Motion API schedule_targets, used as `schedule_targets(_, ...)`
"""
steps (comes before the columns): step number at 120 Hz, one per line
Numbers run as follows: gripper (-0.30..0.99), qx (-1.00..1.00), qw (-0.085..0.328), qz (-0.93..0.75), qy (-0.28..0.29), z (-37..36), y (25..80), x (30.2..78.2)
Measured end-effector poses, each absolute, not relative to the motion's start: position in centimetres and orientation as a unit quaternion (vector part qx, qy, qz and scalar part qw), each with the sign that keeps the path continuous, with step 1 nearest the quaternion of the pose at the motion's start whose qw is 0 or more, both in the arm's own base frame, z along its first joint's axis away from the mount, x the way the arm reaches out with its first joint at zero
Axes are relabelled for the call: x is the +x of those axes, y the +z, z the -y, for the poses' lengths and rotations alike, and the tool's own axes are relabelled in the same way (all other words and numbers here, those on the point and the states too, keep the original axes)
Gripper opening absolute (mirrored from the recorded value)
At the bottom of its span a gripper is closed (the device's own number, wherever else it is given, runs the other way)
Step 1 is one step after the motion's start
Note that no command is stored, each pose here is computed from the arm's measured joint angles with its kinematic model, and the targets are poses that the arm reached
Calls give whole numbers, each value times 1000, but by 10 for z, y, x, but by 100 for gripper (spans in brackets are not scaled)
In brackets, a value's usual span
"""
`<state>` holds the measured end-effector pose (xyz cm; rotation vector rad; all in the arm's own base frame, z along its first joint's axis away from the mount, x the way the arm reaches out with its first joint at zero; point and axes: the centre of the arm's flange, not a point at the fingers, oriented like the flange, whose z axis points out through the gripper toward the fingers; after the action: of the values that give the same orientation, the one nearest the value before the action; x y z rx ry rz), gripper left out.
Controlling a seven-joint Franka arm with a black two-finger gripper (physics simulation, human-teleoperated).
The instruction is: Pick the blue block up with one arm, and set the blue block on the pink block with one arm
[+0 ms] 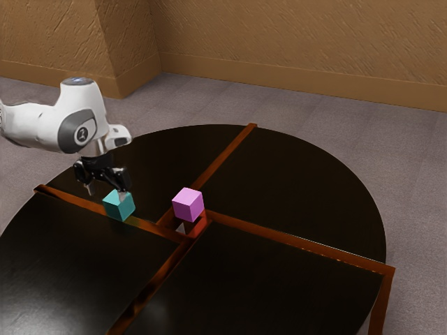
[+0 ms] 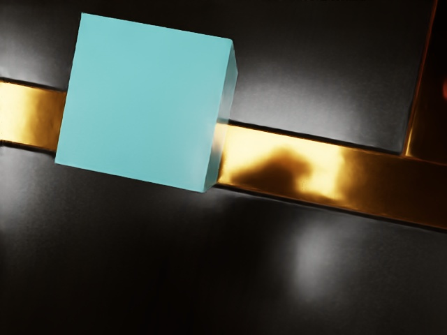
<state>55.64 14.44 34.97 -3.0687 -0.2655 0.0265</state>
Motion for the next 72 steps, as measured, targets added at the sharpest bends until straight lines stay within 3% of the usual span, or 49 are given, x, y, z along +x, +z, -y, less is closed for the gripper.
schedule_targets(17, 69, -999, 30, 4, -21, -159, 321, 583)
schedule_targets(40, 69, -995, 40, -76, -56, -178, 322, 603)
schedule_targets(72, 69, -992, 24, -106, -61, -184, 320, 608)
